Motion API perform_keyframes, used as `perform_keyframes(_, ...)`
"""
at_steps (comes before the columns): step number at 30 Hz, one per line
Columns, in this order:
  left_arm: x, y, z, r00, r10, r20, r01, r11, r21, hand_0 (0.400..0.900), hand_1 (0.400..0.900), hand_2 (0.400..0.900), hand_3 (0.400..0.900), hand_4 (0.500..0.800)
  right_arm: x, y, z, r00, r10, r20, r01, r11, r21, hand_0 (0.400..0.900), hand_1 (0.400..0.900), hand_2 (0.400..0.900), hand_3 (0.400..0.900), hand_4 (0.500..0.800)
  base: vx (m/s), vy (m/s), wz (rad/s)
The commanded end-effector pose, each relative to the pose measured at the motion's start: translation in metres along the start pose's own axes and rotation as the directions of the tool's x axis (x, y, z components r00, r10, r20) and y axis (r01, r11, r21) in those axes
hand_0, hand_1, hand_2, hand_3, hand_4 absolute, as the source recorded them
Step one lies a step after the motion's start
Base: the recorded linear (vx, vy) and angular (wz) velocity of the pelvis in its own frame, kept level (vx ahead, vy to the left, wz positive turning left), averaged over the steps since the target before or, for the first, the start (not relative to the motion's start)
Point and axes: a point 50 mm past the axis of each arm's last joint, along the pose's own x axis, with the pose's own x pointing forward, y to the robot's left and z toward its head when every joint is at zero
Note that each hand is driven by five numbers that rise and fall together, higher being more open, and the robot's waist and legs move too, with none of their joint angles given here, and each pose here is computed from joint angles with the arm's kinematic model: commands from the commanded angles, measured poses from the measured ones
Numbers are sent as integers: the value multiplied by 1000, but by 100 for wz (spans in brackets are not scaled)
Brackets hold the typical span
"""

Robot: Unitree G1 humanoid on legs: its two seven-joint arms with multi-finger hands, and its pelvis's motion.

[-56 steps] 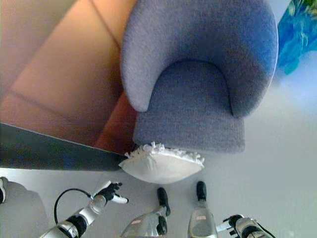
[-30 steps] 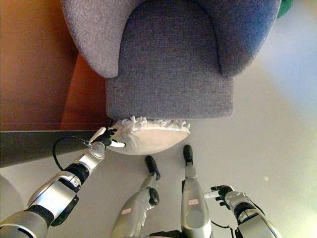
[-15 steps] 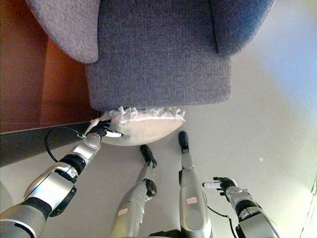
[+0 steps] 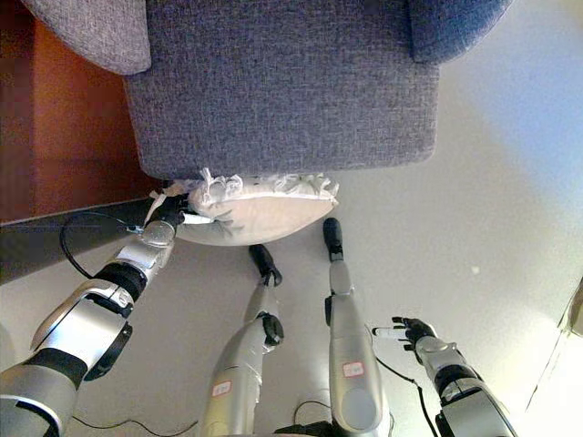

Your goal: Pick up the pillow and put it on the sofa.

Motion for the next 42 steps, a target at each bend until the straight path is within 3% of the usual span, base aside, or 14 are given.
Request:
perform_keyframes(1,2,22,33,996,41,74,-34,995,-94,400,400,400,400,500,-5,-28,-23,993,-84,-87,87,996,32,900,900,900,900,800,-43,-44,4)
perform_keyframes(19,1,9,39,992,-50,116,62,992,-109,400,400,400,400,500,-3,-24,-14,996,-67,-64,71,996,60,900,900,900,900,800,2,-19,5)
perform_keyframes(28,-2,-11,12,989,-117,94,120,992,-27,400,400,400,400,500,-3,-16,-31,991,-51,-121,64,993,104,900,900,900,900,800,55,-18,8)
perform_keyframes(42,-22,-39,-51,957,-289,23,279,939,199,400,400,400,400,500,-21,-13,-120,932,-68,-356,125,982,141,900,900,900,900,800,164,-12,4)
